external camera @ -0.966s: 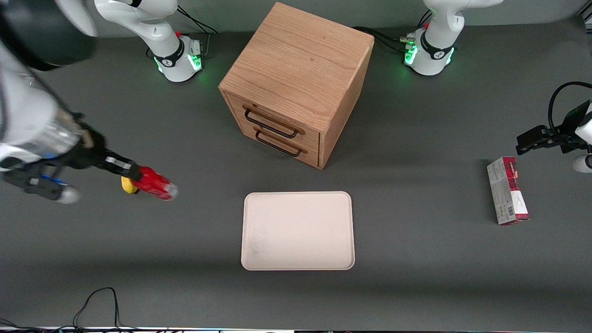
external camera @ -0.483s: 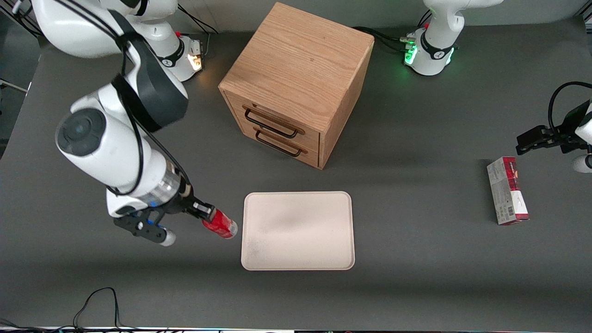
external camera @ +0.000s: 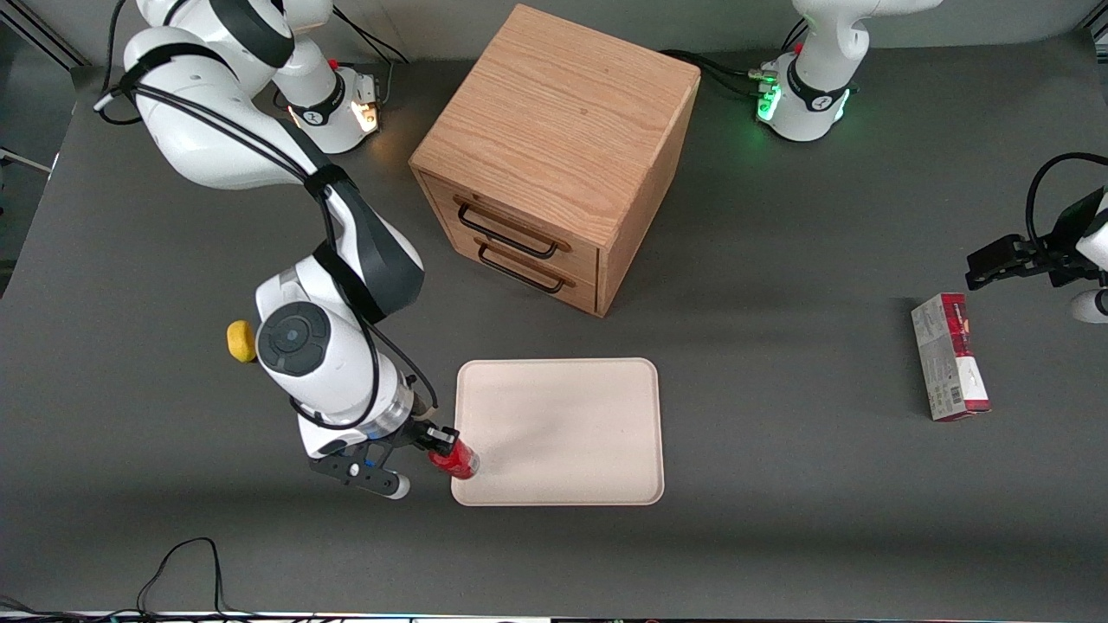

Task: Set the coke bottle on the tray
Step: 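Lift the bottle and carry it with the right gripper to the tray, then lower the bottle onto the tray edge and open the right gripper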

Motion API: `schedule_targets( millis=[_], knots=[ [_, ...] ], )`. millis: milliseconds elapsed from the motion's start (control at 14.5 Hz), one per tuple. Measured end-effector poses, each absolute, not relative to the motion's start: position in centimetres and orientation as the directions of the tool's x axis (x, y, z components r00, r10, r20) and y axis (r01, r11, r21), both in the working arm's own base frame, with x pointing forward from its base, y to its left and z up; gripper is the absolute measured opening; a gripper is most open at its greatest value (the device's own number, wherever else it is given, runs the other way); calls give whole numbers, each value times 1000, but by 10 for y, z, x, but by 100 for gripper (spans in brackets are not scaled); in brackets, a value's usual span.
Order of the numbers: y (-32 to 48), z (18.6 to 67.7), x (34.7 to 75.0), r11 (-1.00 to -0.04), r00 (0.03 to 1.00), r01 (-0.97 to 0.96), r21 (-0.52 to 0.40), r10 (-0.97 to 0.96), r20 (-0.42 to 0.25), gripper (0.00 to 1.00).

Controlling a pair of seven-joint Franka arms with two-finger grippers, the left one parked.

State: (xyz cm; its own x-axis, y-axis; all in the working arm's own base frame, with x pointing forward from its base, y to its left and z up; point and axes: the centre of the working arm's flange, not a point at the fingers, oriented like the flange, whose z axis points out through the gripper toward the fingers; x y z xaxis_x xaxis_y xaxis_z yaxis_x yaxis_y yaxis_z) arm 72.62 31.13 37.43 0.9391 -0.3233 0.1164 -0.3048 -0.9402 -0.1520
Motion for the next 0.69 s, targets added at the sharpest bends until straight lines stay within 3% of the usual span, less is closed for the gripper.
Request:
schedule_targets(
  millis=[690],
  knots=[
    [324,327,728,-943,946,-292,-162,-309,97,35]
  ],
)
